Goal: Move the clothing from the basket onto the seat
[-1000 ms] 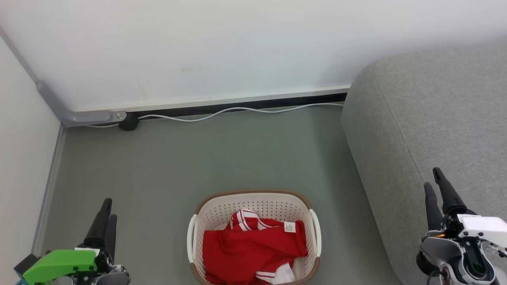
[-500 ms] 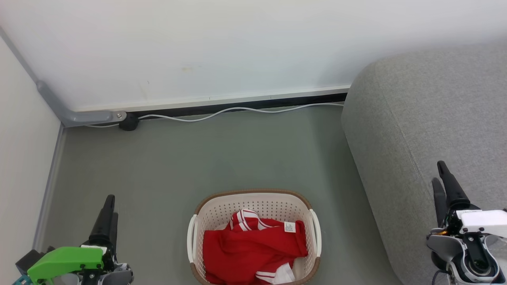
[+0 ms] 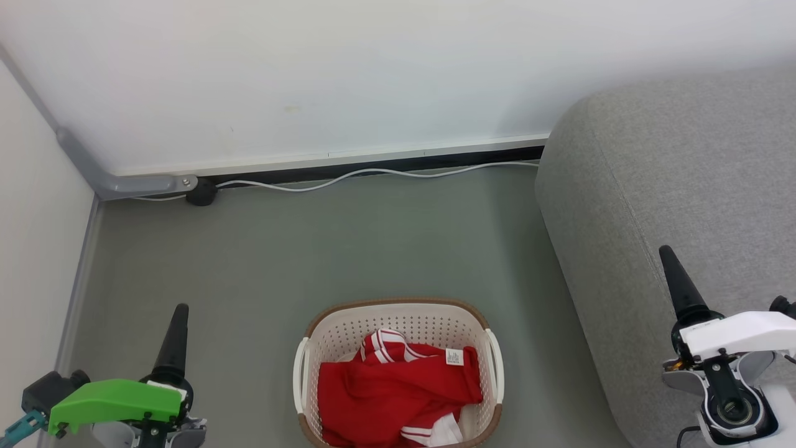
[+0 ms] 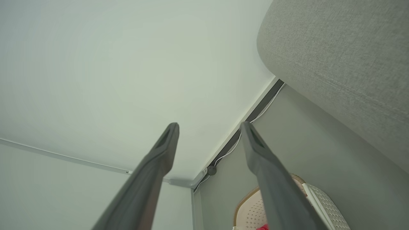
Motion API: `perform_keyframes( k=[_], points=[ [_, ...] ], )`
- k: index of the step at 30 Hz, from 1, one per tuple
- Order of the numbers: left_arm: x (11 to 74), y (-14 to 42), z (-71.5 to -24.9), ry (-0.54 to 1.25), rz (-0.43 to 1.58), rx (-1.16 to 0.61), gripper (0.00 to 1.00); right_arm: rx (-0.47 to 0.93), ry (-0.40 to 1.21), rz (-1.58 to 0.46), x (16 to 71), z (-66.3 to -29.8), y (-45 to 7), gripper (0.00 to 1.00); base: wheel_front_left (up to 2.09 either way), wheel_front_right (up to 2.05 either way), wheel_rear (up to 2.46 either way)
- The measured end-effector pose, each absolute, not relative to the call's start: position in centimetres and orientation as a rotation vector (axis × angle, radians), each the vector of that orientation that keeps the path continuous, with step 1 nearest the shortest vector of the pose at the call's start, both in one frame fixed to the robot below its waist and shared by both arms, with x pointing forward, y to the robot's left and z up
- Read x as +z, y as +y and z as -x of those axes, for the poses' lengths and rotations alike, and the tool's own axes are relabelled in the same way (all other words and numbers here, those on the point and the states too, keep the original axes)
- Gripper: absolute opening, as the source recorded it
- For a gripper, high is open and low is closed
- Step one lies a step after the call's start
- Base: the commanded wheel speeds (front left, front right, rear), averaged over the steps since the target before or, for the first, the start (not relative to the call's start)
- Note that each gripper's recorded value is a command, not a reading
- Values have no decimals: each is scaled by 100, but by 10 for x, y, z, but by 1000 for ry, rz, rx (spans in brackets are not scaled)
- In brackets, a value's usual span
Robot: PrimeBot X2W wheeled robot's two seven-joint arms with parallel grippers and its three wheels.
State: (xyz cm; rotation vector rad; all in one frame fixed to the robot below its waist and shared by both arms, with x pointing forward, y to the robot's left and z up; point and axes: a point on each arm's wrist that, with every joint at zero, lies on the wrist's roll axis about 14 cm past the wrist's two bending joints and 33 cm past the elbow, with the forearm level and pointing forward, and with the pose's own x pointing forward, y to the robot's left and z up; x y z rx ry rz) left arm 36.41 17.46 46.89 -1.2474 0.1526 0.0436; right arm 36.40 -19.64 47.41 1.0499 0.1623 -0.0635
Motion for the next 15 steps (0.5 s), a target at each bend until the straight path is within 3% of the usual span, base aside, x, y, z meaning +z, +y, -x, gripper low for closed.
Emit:
perform_keyframes(
  k=[15],
  points=[
    [477, 162, -367, 147, 994, -4, 100, -14, 171, -760, 476, -363, -181, 100, 0, 0, 0]
  ],
)
